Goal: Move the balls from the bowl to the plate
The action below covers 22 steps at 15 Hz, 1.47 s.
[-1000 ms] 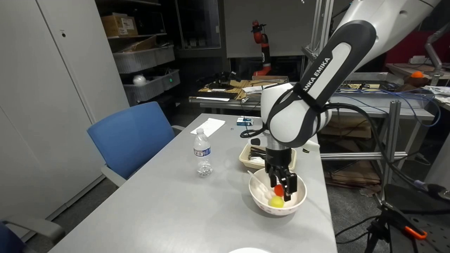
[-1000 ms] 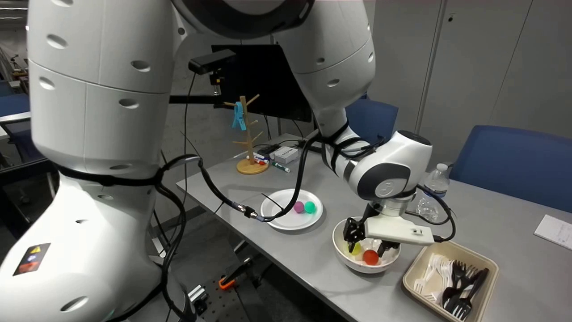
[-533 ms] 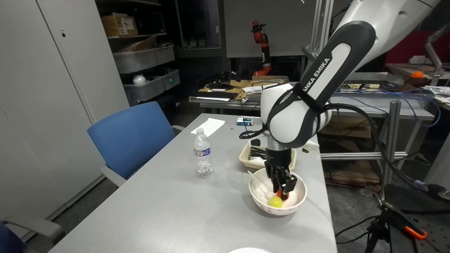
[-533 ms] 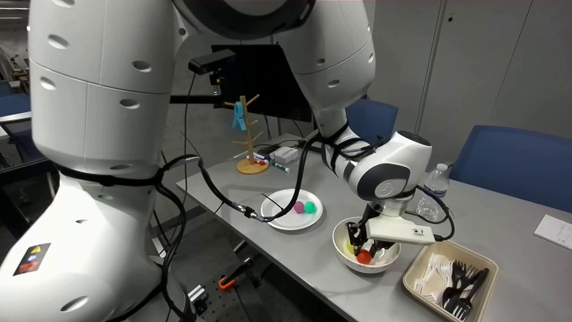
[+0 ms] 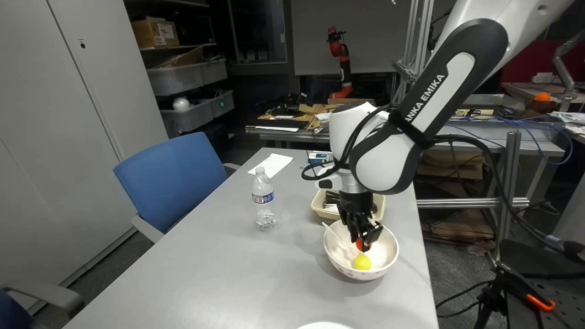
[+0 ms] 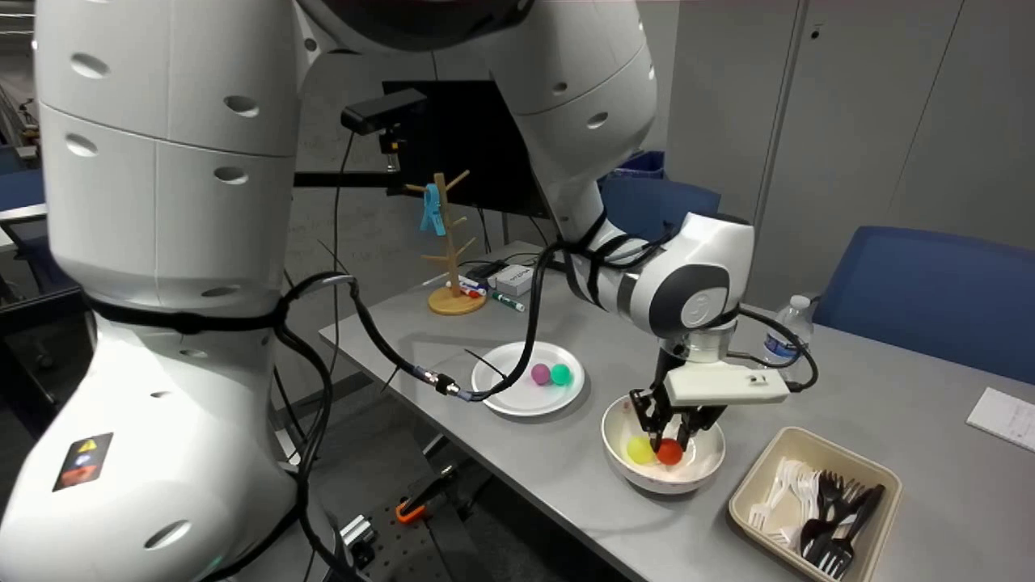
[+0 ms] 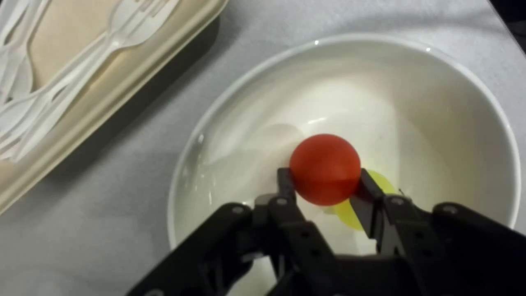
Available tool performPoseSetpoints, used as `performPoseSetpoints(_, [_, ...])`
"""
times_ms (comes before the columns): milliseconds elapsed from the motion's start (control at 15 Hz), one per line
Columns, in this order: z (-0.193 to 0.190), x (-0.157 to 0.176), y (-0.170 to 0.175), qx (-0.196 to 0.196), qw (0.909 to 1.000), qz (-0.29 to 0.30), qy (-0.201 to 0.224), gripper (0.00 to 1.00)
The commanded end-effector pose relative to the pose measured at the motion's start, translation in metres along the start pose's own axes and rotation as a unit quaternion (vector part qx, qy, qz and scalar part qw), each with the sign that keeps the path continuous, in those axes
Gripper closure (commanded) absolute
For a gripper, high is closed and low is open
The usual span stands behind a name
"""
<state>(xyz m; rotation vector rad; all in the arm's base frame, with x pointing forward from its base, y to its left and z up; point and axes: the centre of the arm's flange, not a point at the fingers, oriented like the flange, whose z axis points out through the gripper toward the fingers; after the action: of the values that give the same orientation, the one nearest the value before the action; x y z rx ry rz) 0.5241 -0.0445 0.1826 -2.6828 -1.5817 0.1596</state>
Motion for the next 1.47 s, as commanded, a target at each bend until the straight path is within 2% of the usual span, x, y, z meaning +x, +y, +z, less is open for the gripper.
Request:
performPoseSetpoints(0, [-0.037, 0.029, -0.011, -0.038, 0.9989, -0.026, -0.014, 0.86])
performPoseSetpoints(200, [-0.058, 0.056, -0.024, -0.066, 0.9968, -0.044, -0.005, 0.86])
performPoseSetpoints(400, [-0.074, 0.075, -0.036, -0.075, 0.9959, -0.051, 0.008, 0.86])
performPoseSetpoints(667, [-0.076, 0.095, -0.053, -0.045, 0.9973, -0.031, 0.049, 0.86])
performPoseSetpoints(1067, [-0.044, 0.114, -0.085, -0.006, 0.9954, 0.009, 0.095, 0.86])
performPoseSetpoints(1400, [-0.006, 0.128, -0.107, 0.005, 0.9924, 0.024, 0.121, 0.86])
